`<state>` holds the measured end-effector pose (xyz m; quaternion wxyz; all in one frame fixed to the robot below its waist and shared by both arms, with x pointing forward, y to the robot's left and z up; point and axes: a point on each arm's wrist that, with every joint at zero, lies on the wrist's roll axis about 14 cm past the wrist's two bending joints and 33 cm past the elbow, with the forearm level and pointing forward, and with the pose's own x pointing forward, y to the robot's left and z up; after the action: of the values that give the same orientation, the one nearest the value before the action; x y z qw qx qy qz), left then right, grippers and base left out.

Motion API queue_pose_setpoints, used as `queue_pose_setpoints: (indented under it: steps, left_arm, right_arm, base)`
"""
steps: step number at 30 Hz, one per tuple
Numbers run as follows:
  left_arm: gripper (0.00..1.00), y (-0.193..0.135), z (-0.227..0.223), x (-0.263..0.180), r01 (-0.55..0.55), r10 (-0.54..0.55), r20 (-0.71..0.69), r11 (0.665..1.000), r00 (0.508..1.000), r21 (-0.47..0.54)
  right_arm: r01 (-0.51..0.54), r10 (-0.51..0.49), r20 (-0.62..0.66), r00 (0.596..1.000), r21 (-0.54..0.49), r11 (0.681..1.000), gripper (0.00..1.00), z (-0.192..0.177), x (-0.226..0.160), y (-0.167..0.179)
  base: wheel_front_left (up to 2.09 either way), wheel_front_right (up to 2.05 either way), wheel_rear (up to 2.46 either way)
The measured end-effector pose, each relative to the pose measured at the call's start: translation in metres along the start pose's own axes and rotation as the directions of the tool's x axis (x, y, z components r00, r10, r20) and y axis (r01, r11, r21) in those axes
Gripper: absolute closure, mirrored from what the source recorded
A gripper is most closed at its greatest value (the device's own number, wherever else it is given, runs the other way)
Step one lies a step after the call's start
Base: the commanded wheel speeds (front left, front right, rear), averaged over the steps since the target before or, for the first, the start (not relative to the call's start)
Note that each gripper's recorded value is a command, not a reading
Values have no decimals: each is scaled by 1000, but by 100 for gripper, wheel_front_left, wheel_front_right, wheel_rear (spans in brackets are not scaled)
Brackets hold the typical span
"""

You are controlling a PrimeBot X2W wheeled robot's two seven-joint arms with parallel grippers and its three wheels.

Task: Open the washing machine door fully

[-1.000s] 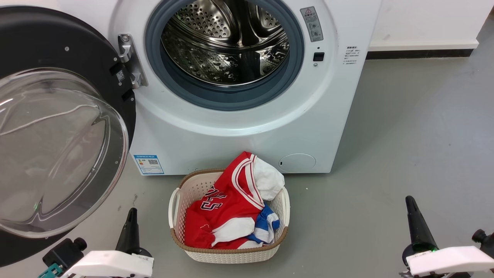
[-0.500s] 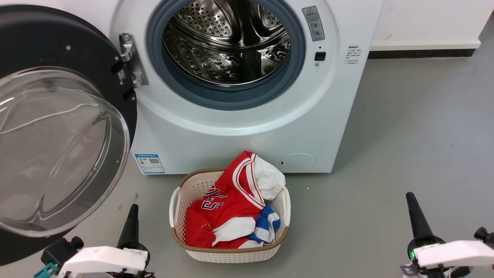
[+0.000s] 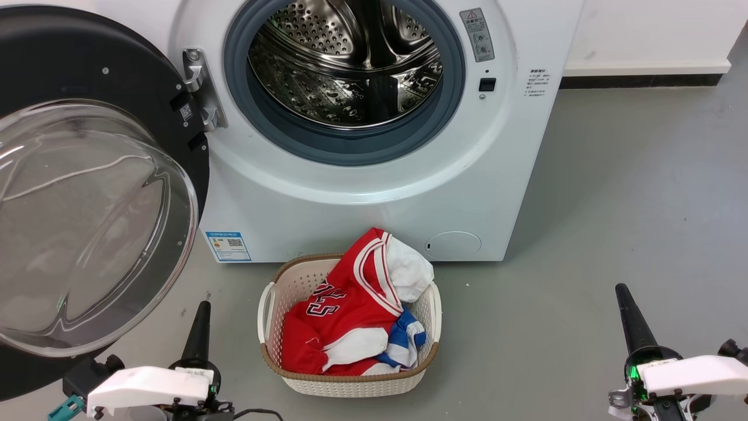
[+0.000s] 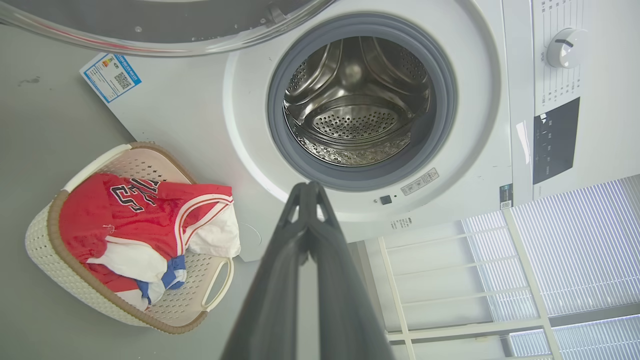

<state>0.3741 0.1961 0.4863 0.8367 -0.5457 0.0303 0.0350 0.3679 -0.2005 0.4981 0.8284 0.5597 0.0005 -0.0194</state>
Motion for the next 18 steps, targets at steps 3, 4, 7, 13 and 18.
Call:
queue_pose_setpoints:
  steps: [3,4,7,13,18]
  left_arm:
    - [100,-2,1,2,10,-10,-1,1000,1000,-29]
    - [100,-3,1,2,11,-11,-1,999,1000,-40]
    - [100,-2,1,2,11,-11,-3,997,1000,-70]
    - [100,-3,3,3,18,-18,-1,992,1000,-126]
    - [100,-7,4,6,31,-32,-3,983,999,-178]
  right_arm:
    - [5,-5,-4,1000,25,1000,100,0,1,-1]
    - [6,-6,-4,1000,36,999,100,0,1,-2]
    - [7,-6,-6,1000,63,998,100,0,2,-2]
    - [3,-2,-9,1000,114,993,100,0,5,0]
    - [0,2,-11,1000,162,987,100,1,8,1]
  base:
    - [0,0,0]
    - [0,0,0]
    - [0,0,0]
    - [0,0,0]
    - [0,0,0]
